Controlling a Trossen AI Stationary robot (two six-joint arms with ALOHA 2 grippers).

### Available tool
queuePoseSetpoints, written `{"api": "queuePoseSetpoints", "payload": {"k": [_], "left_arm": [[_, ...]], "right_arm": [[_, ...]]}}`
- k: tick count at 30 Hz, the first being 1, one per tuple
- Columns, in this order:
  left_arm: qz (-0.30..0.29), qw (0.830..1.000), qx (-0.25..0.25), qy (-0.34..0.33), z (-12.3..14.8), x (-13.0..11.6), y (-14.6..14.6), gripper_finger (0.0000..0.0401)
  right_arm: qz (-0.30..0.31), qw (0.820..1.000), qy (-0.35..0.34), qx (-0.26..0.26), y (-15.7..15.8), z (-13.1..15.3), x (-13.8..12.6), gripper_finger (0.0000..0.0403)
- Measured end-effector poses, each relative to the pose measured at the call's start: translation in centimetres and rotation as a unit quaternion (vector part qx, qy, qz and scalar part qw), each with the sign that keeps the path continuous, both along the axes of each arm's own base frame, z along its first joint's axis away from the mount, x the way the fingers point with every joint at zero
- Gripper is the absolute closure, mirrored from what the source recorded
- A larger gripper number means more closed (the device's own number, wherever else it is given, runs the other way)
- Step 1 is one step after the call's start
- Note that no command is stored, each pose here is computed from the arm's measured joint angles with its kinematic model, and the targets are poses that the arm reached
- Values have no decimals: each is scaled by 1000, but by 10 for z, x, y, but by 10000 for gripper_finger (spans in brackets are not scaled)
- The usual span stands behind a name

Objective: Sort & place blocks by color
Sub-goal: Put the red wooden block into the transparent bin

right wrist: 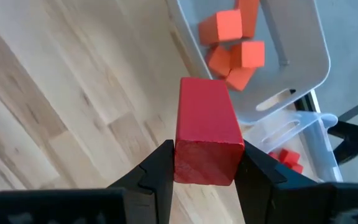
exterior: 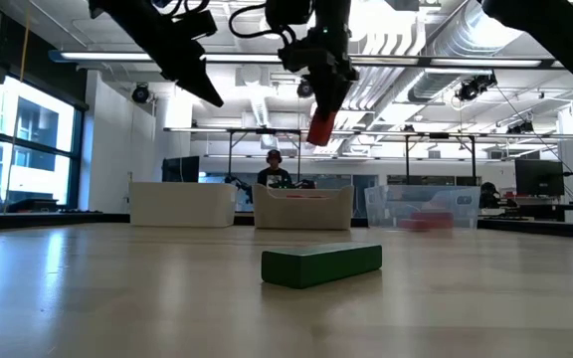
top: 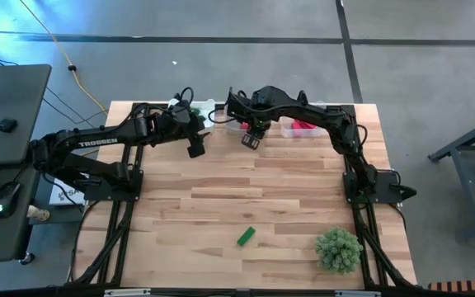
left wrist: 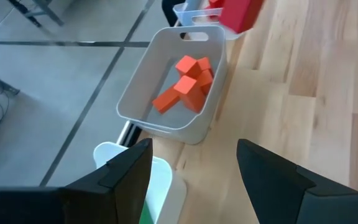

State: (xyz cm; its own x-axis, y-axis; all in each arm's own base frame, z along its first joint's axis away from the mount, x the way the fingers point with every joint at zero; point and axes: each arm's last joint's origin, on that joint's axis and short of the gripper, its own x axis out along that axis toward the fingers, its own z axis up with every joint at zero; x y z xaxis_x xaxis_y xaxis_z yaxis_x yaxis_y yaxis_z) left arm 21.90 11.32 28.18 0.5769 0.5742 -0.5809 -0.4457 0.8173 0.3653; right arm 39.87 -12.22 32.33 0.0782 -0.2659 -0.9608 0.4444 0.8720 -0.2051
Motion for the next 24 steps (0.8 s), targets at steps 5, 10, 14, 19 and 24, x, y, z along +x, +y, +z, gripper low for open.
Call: {"api": "queuePoseSetpoints", "payload": {"k": [5, 10, 14, 19, 24], "left_arm": [[2, 1000, 1, 0, 0, 0, 0, 176], [2, 1000, 5, -7, 1, 1, 1, 176], [1, 1000, 10, -17, 3, 2, 1, 176], [2, 1000, 9, -18, 3, 2, 1, 176], [2, 1000, 9, -18, 3, 2, 1, 176]], "right_arm": [[-8, 999, 31, -18, 4, -1, -18, 288], [-54, 997, 56, -30, 3, -3, -53, 288], [-88, 995, 33, -34, -1, -7, -79, 288], [-127, 991, -15, -47, -7, -11, -108, 288], [-172, 980, -72, -61, -17, -21, -134, 287]]}}
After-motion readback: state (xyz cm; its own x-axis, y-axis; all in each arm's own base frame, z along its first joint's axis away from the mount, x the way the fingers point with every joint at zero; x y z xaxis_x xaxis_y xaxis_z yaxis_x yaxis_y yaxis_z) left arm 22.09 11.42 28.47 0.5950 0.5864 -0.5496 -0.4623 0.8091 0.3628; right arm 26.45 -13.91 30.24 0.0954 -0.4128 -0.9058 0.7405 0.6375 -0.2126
